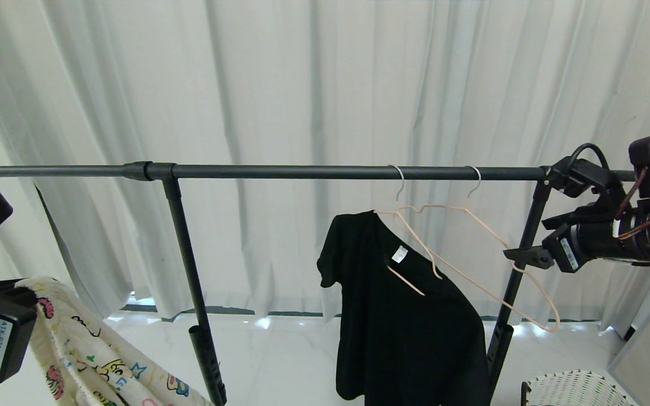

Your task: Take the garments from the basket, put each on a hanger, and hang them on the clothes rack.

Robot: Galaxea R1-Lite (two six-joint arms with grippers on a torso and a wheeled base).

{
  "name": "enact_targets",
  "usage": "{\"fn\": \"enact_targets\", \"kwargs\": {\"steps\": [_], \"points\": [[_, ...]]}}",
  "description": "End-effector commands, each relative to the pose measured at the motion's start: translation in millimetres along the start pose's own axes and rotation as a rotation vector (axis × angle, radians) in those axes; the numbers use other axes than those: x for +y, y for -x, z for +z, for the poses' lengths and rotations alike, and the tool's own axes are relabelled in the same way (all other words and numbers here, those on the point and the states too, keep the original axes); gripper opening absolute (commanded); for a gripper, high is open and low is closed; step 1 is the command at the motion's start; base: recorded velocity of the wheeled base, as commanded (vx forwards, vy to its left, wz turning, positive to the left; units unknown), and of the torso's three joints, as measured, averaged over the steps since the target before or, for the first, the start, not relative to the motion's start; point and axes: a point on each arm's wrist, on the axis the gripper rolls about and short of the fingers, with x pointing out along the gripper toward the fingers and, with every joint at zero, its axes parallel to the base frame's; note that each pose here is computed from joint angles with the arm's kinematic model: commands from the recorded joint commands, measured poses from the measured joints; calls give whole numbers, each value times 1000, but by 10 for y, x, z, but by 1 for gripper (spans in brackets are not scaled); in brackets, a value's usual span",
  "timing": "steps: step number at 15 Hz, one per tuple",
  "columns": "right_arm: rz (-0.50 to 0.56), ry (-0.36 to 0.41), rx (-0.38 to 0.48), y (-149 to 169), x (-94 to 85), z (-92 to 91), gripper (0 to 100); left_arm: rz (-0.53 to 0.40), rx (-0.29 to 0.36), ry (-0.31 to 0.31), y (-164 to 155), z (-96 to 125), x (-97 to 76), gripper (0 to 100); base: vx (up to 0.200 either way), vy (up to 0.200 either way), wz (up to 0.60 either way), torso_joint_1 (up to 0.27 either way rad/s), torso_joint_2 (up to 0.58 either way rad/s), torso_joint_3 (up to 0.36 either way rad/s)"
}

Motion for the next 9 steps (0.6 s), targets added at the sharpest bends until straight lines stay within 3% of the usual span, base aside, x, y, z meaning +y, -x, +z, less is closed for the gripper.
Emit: {"fn": "enact_targets", "kwargs": {"steps": [1,6,9], "points": [[43,-7,46,-405,-34,-97,100,6,-31,-10,86,-42,45,0,0,0,0,0,0,0],[150,-37,49,-840,-162,-99,100,11,-47,-37,129,-56,70,0,0,0,0,0,0,0],[172,-51,53,-933,-216,-118,100,12,-48,-37,132,-58,71,0,0,0,0,0,0,0]]}}
